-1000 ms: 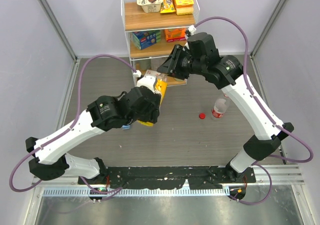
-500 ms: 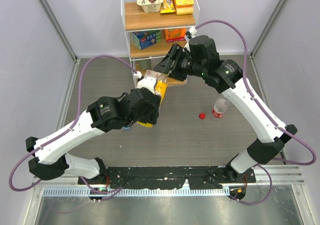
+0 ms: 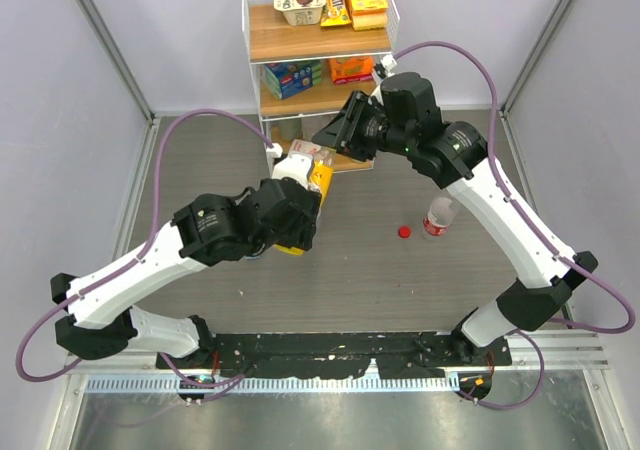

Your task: Unscrew the bottle caps

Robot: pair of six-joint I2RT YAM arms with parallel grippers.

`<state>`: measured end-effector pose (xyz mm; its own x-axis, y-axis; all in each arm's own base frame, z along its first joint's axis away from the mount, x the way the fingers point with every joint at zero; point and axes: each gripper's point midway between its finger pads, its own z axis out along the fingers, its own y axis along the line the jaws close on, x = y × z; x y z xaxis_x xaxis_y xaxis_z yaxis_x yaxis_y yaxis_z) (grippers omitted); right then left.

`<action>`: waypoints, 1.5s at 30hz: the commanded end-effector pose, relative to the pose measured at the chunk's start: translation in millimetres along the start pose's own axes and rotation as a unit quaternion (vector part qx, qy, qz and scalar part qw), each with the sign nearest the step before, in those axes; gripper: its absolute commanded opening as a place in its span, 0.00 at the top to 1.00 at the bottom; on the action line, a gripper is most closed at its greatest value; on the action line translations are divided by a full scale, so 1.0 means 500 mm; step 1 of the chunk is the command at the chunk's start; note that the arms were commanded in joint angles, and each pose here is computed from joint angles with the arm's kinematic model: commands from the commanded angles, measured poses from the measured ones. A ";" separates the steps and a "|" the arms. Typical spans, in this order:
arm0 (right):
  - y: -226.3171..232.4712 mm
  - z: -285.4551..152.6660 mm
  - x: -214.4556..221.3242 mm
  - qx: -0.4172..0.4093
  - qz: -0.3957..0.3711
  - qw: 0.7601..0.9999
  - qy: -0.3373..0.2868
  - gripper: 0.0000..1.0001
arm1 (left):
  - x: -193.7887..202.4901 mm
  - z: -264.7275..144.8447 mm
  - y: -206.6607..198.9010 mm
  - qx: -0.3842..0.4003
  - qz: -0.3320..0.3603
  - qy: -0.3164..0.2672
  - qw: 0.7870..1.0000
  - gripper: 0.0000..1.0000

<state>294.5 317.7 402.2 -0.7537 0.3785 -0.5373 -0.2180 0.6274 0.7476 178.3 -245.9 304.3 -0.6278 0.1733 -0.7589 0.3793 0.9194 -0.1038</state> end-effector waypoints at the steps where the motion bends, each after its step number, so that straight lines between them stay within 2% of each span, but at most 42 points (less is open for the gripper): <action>1: 0.055 -0.044 -0.021 -0.050 -0.004 0.998 -0.025 0.99 | -0.033 -0.021 -0.009 0.010 -0.012 -0.028 0.999 1.00; 6: 0.068 -0.060 -0.020 -0.078 -0.039 0.996 -0.029 0.99 | -0.035 -0.027 -0.013 0.020 -0.010 -0.031 0.999 1.00; 14: 0.124 -0.140 -0.034 -0.230 -0.050 0.970 -0.059 0.99 | -0.023 -0.043 -0.048 0.102 -0.026 -0.046 0.993 1.00; 15: 0.135 -0.150 -0.045 -0.249 -0.056 0.964 -0.073 0.99 | -0.024 -0.047 -0.057 0.118 -0.027 -0.050 0.991 1.00; 22: 0.209 -0.235 -0.018 -0.379 -0.117 0.916 -0.060 0.99 | -0.029 -0.087 -0.110 0.227 -0.044 -0.077 0.970 1.00; 26: 0.259 -0.301 -0.002 -0.477 -0.137 0.866 -0.055 0.99 | -0.036 -0.114 -0.133 0.276 -0.041 -0.089 0.956 1.00; 29: 0.269 -0.317 0.015 -0.515 -0.140 0.845 -0.032 0.99 | -0.037 -0.121 -0.147 0.298 -0.036 -0.090 0.950 1.00; 33: 0.272 -0.314 0.014 -0.509 -0.140 0.849 -0.023 0.98 | -0.030 -0.118 -0.156 0.304 -0.034 -0.081 0.949 1.00; 36: 0.258 -0.292 -0.002 -0.471 -0.137 0.871 -0.041 0.99 | -0.027 -0.113 -0.157 0.301 -0.035 -0.077 0.950 1.00; 37: 0.258 -0.294 -0.008 -0.464 -0.142 0.873 -0.051 0.92 | -0.028 -0.111 -0.154 0.297 -0.037 -0.078 0.951 1.00; 38: 0.247 -0.280 -0.016 -0.443 -0.130 0.885 -0.055 0.84 | -0.029 -0.111 -0.151 0.294 -0.037 -0.080 0.952 1.00; 40: 0.240 -0.275 -0.032 -0.423 -0.122 0.895 -0.072 0.65 | -0.030 -0.107 -0.138 0.278 -0.042 -0.084 0.956 1.00; 41: 0.238 -0.276 -0.038 -0.416 -0.121 0.898 -0.078 0.51 | -0.030 -0.105 -0.131 0.269 -0.045 -0.085 0.958 1.00; 43: 0.231 -0.271 -0.053 -0.397 -0.114 0.906 -0.092 0.34 | -0.028 -0.102 -0.119 0.256 -0.048 -0.086 0.962 1.00; 44: 0.216 -0.256 -0.060 -0.371 -0.099 0.918 -0.095 0.30 | -0.029 -0.100 -0.114 0.249 -0.051 -0.088 0.963 1.00; 45: 0.221 -0.259 -0.070 -0.366 -0.107 0.918 -0.107 0.24 | -0.028 -0.098 -0.109 0.243 -0.052 -0.088 0.965 1.00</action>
<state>215.8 305.9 521.1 -0.6007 0.3796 -0.7036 -0.7520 0.0304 0.6584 128.7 -288.9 364.9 -0.5714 -0.0345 -0.8200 0.6448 0.5993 -0.4745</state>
